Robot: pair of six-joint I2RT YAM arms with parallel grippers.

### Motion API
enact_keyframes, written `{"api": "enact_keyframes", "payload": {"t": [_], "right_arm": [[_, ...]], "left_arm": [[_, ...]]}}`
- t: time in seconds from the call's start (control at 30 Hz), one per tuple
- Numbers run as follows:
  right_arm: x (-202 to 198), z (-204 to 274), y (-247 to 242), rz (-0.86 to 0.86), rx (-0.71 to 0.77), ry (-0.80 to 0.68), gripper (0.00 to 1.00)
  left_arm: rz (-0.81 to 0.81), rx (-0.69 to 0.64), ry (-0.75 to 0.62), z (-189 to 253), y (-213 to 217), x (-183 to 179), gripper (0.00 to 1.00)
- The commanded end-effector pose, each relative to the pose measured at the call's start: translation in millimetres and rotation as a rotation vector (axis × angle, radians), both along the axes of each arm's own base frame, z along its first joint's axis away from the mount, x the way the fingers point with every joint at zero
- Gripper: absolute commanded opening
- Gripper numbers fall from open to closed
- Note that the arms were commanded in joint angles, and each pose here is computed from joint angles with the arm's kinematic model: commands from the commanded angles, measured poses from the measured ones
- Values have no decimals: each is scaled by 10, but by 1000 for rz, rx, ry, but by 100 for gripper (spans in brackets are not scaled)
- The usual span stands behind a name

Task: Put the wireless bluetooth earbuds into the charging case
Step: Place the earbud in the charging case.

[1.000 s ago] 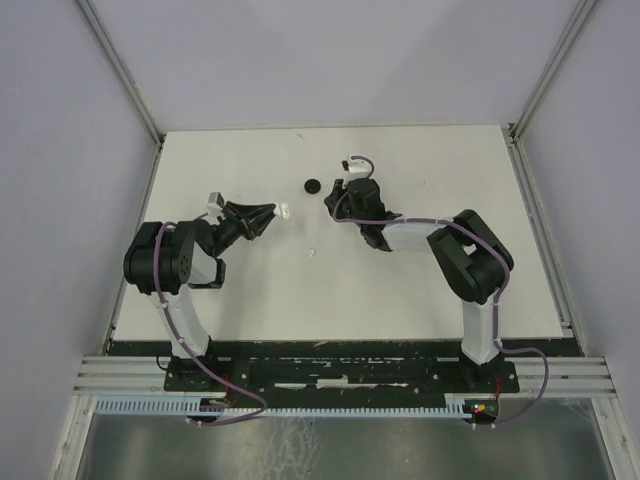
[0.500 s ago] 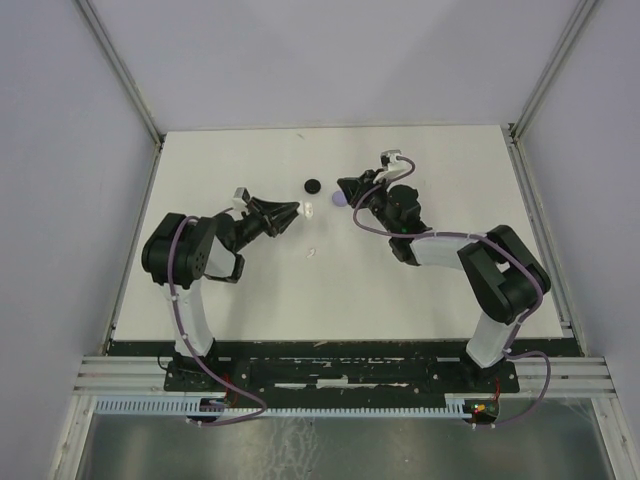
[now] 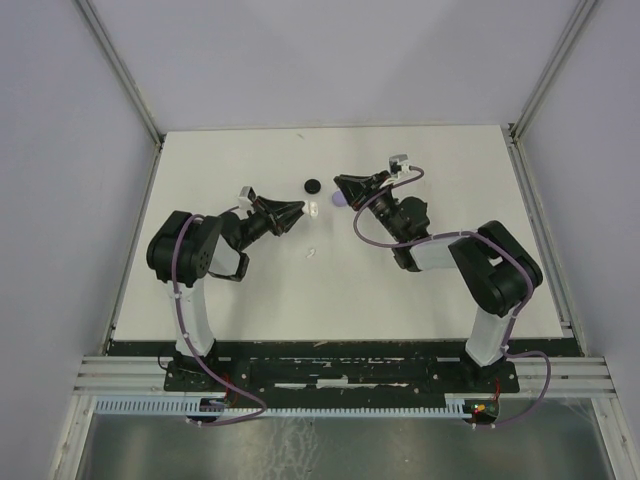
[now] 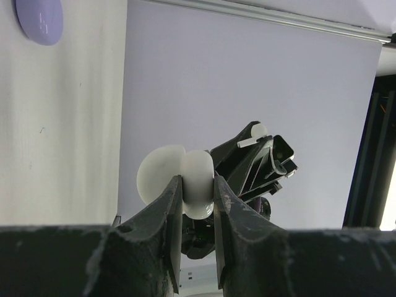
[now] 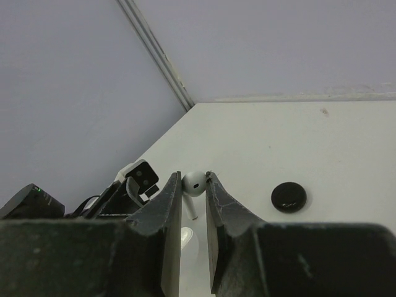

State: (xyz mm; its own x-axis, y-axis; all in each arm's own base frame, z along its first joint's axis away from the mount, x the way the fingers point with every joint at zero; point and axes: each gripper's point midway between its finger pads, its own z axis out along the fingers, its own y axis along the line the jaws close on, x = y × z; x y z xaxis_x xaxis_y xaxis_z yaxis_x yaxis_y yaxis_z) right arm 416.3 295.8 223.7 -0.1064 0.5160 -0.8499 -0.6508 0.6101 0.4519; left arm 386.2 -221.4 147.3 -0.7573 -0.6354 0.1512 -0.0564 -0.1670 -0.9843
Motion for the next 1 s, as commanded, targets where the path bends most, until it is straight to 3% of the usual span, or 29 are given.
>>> {"api": "enact_keyframes", "payload": {"t": [0.0, 0.97], "right_arm": [[-117, 326, 53, 72, 78, -111, 1], [-173, 354, 142, 133, 66, -128, 1]], "left_arm": [[-4, -56, -131, 340, 2, -19, 3], [-32, -60, -154, 416, -27, -51, 3]]}}
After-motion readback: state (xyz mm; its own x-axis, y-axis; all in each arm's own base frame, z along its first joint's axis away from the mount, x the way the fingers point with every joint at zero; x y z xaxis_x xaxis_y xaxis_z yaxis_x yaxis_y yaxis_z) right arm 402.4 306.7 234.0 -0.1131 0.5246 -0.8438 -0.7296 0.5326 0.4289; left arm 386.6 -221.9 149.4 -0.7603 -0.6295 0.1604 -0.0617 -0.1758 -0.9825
